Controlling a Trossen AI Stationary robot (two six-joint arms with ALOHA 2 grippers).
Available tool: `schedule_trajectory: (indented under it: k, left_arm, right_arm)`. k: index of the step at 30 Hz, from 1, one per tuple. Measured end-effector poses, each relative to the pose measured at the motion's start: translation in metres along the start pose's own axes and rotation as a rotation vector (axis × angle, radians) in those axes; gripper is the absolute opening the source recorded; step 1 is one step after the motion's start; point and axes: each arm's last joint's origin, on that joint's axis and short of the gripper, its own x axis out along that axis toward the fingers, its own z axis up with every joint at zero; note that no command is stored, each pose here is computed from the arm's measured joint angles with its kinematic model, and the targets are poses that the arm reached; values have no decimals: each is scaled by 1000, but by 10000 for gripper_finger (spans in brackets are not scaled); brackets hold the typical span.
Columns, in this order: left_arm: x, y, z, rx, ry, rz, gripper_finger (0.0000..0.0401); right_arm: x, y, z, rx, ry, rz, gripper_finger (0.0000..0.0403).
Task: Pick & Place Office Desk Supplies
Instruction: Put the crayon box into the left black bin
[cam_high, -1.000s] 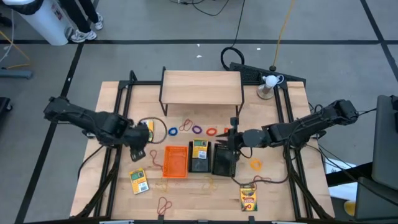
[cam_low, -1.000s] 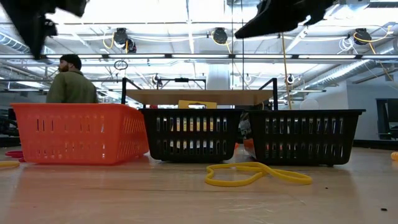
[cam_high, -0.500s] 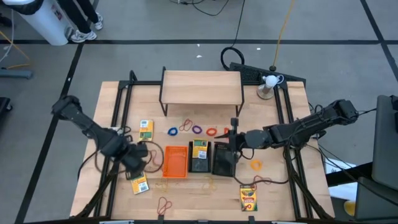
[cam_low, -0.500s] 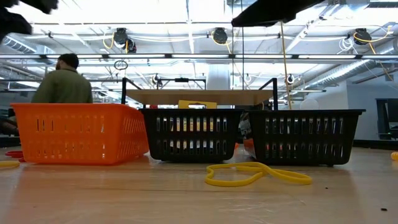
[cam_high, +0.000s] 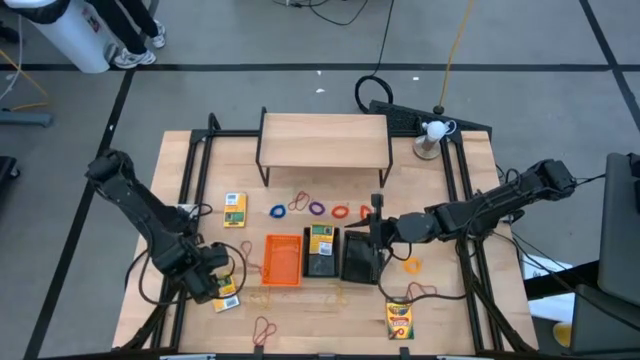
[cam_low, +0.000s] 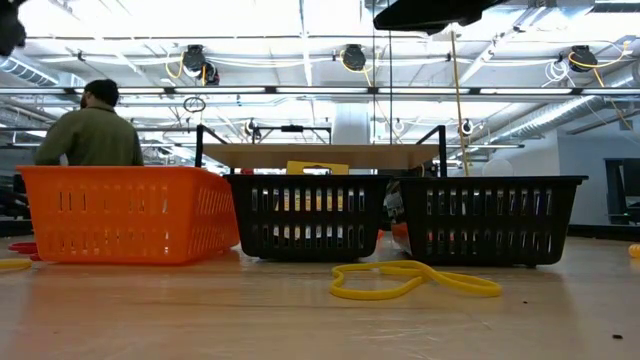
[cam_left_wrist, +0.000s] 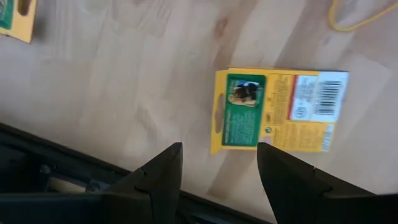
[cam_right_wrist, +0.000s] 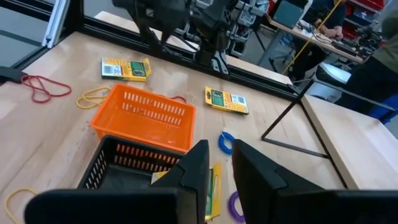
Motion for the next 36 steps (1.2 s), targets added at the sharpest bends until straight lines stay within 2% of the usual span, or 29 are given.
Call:
schedule_trajectory:
  k: [8,12,36]
  left_arm:
    - [30,4,0,3,-18,-46,207]
    - [39,9,-1,-2,-12,-30,207]
    - [42,9,2,-7,-50,-43,207]
  right_arm:
    - [1,-1,0,-11,0,-5,59]
    - [1,-2,0,-10,0,-7,59]
    - [1,-2,0,-3,-2,-7,59]
